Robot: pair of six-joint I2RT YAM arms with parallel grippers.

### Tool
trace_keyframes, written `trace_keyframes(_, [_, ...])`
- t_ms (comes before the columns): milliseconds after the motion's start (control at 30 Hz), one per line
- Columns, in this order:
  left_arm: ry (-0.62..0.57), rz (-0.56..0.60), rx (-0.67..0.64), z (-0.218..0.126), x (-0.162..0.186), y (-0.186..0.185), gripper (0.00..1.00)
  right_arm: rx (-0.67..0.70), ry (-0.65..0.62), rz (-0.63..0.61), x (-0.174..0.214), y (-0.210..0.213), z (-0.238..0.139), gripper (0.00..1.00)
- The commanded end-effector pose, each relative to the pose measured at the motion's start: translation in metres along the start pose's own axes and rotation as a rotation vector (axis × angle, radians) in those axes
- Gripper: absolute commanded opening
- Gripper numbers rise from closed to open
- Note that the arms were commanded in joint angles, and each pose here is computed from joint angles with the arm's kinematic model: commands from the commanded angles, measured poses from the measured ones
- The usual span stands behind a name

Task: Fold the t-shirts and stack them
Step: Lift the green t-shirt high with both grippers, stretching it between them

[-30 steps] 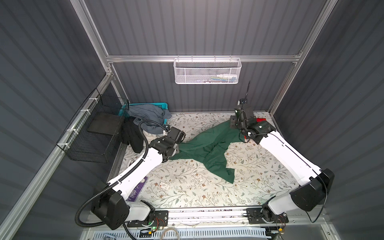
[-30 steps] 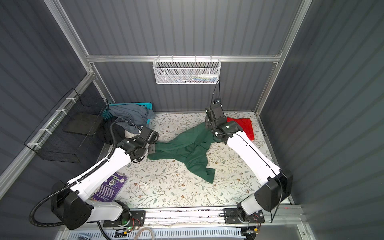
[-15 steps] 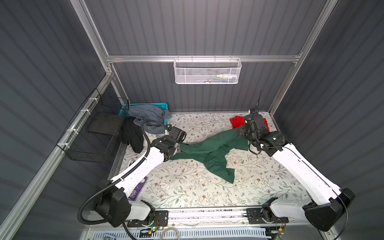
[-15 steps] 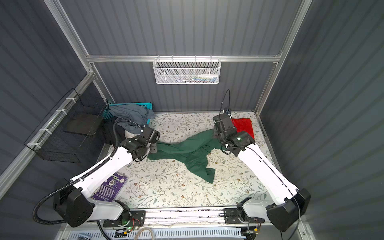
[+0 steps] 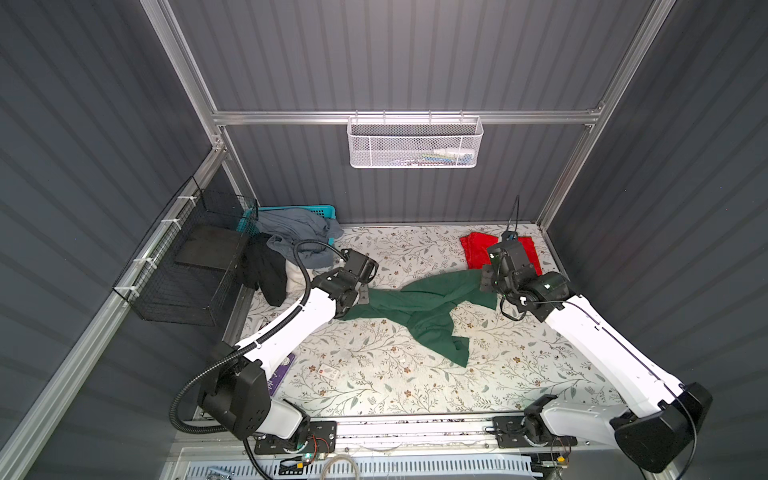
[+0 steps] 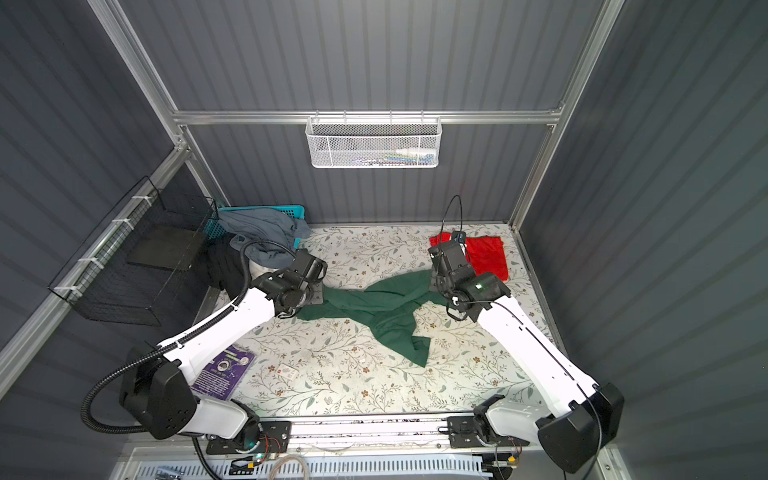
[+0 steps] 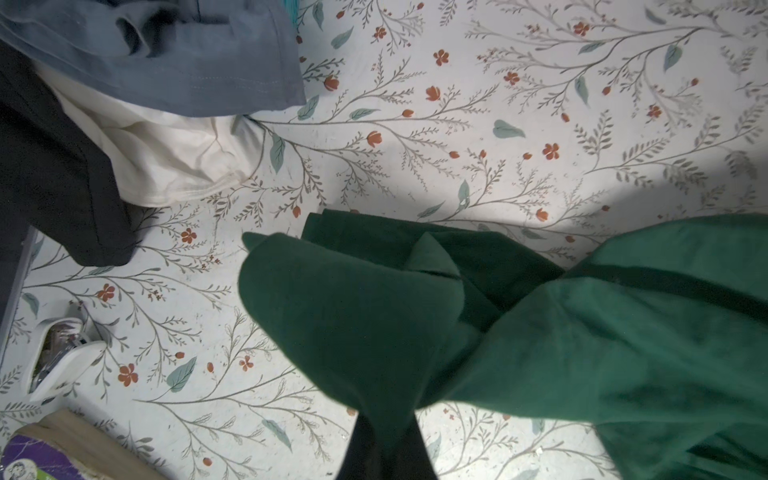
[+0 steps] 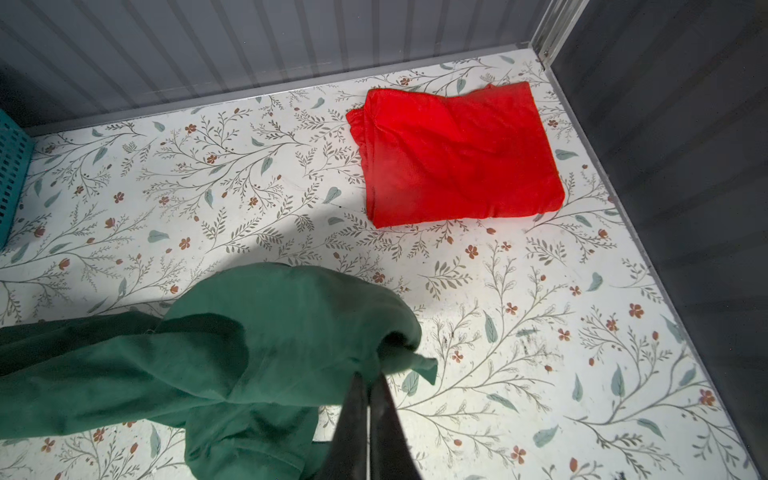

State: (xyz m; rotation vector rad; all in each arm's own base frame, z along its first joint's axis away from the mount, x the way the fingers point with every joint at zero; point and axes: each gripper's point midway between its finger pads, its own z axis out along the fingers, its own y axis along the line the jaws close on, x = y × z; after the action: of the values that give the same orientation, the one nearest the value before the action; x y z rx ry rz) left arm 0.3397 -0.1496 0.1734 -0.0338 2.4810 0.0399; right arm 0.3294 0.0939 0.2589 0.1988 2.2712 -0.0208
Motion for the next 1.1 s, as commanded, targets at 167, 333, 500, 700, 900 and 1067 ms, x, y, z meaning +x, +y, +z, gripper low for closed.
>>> trace_keyframes(167, [-0.25, -0.042, -0.007, -0.076, -0.101, 0.029, 0.0, 0.045, -0.134, -0.01, -0.054, -0.023, -0.032, 0.0])
trace_keyframes(333, [-0.4, -0.075, 0.012, -0.139, -0.139, 0.048, 0.0, 0.064, -0.224, -0.01, -0.085, -0.039, -0.075, 0.0])
trace_keyframes(500, [-0.472, -0.09, 0.011, -0.191, -0.141, 0.07, 0.0, 0.089, -0.331, 0.014, -0.097, -0.068, -0.127, 0.0])
trace_keyframes(700, [-0.532, -0.15, 0.084, -0.243, -0.119, 0.092, 0.0, -0.026, -0.363, 0.065, -0.095, -0.073, -0.169, 0.0])
trace_keyframes(900, [-0.571, -0.22, 0.207, -0.279, -0.1, 0.099, 0.0, -0.077, -0.383, 0.064, -0.097, -0.073, -0.19, 0.0])
trace_keyframes(1067, [-0.525, -0.175, 0.13, -0.243, -0.117, 0.087, 0.0, -0.085, -0.411, 0.01, -0.122, -0.053, -0.174, 0.0])
